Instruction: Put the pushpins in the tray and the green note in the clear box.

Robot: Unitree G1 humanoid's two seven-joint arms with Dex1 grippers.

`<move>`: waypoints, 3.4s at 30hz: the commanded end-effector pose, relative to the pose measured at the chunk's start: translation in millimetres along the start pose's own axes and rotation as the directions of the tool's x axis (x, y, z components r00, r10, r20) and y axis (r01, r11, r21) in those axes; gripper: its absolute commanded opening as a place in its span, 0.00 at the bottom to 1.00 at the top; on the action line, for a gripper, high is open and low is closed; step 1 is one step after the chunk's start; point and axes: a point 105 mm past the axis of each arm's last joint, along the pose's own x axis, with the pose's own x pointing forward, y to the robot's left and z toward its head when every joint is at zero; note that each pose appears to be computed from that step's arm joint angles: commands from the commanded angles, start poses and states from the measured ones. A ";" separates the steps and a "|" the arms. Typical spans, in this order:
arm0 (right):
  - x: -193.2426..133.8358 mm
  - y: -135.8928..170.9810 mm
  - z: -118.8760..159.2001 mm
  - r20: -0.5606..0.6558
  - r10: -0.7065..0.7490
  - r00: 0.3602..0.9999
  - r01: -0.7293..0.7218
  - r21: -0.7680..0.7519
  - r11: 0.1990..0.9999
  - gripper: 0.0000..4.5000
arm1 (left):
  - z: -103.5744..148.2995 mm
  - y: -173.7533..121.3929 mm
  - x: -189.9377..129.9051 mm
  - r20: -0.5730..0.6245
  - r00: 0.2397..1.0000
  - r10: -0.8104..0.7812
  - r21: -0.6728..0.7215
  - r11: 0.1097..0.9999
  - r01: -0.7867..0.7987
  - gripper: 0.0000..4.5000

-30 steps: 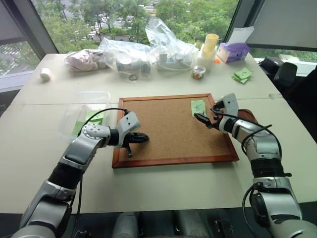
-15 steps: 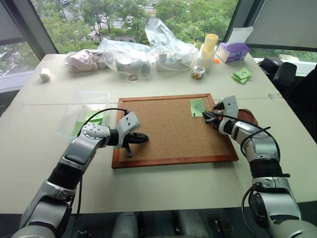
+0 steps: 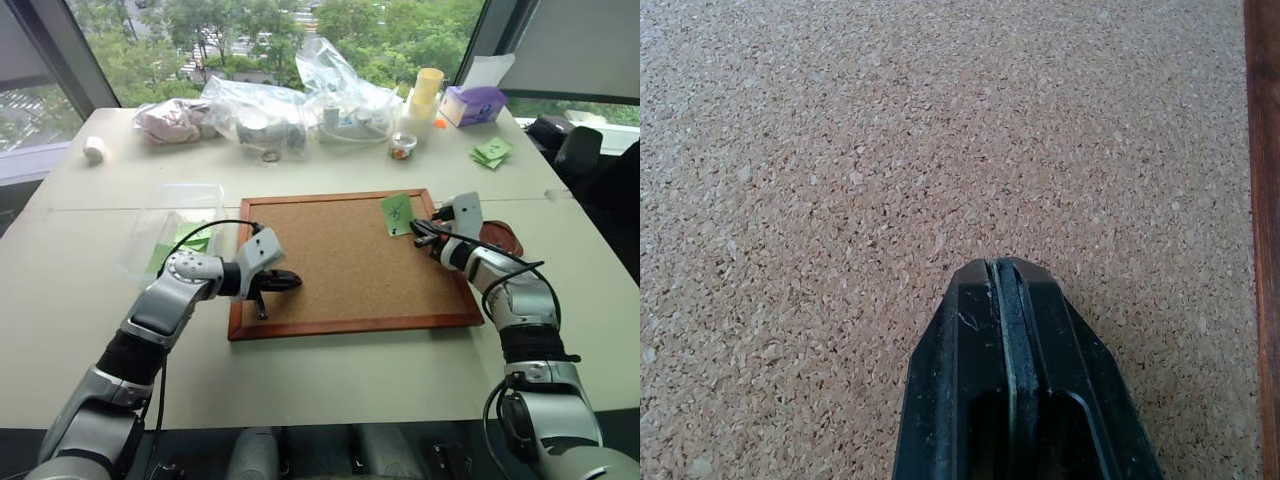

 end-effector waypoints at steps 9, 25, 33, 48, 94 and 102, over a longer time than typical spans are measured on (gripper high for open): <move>-6.5 1.1 6.8 0.008 0.016 1.000 -0.016 -0.047 0.999 0.00 | -0.5 -11.6 5.7 -0.024 0.998 -0.055 -0.001 0.998 0.055 0.00; -7.9 -4.2 13.0 0.051 -0.001 0.999 0.007 -0.126 0.992 0.76 | 0.6 -13.2 6.1 -0.023 0.998 -0.058 -0.006 0.998 0.058 0.00; -5.5 -1.5 15.3 0.062 0.018 0.998 -0.012 -0.097 0.995 0.76 | 0.2 -12.8 6.4 -0.023 0.998 -0.057 -0.008 0.998 0.057 0.00; -3.7 3.0 16.2 0.081 0.040 0.996 -0.036 -0.055 0.998 0.12 | -3.6 -12.0 5.9 -0.030 0.998 -0.050 -0.010 0.999 0.050 0.00; -80.8 -100.1 19.9 0.113 -0.393 0.913 0.392 0.033 0.919 0.00 | -5.8 -14.0 8.3 -0.036 0.995 -0.092 0.002 0.996 0.092 0.00; -74.8 -102.7 8.6 0.065 -0.382 0.922 0.380 0.038 0.924 0.19 | -7.3 -12.9 6.8 -0.044 0.995 -0.086 0.005 0.996 0.086 0.00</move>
